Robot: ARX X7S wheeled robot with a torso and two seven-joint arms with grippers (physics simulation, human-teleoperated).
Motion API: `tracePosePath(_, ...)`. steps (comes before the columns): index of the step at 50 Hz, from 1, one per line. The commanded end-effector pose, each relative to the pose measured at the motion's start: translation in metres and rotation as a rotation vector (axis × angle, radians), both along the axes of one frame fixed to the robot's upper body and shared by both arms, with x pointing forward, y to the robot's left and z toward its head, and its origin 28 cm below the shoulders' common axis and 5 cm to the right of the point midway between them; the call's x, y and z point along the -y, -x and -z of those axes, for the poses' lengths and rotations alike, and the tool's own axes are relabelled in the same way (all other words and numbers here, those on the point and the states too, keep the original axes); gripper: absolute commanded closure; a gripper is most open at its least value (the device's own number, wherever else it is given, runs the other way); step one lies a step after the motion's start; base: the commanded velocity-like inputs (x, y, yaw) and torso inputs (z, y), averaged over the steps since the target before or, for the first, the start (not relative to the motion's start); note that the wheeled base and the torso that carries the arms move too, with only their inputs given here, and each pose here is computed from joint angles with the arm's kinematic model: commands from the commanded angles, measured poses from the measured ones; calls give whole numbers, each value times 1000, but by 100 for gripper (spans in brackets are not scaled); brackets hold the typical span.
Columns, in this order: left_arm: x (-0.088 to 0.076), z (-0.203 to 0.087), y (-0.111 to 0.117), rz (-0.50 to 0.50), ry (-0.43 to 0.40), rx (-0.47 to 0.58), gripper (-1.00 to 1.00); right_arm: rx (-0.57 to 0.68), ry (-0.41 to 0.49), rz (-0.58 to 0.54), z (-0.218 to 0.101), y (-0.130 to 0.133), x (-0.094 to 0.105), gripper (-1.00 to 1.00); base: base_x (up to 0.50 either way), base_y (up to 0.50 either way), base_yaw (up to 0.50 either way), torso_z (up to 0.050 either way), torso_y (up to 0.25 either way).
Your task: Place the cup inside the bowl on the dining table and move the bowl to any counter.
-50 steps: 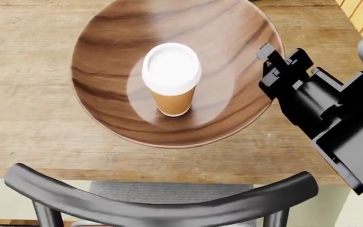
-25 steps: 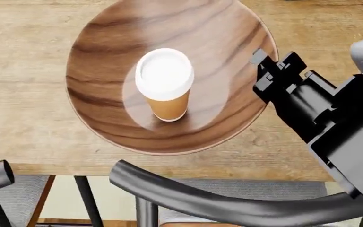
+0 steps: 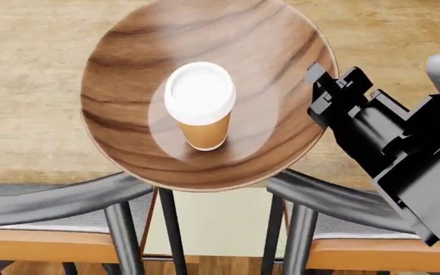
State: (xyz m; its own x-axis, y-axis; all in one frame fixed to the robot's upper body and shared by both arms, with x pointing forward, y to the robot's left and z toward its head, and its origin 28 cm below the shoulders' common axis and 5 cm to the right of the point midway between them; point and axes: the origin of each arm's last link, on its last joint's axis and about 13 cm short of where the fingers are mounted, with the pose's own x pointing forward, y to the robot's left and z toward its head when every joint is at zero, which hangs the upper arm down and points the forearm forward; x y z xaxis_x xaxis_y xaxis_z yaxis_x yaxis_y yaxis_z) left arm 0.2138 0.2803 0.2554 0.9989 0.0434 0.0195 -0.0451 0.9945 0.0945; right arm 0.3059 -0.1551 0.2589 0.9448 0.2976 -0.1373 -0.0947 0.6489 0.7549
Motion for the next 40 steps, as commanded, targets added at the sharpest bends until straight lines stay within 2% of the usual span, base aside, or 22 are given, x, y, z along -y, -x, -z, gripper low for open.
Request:
tracePosePath(1, 0, 1, 1, -9, -3, -2, -100, 31, -29, -11, -4, 2, 1, 100, -202, 500, 0, 0, 0)
tracePosePath(11, 2, 2, 0, -11, -1, -1, -100, 31, -26, -16, -5, 2, 0, 100, -203, 500, 0, 0, 0)
tracePosePath(20, -6, 1, 4, -10, 2, -3, -100, 25, -29, -18, -2, 1, -1, 100, -203, 500, 0, 0, 0)
tracePosePath(40, -1, 3, 2, -7, 2, -4, -100, 24, -32, -18, 0, 3, -1, 100, -204, 500, 0, 0, 0)
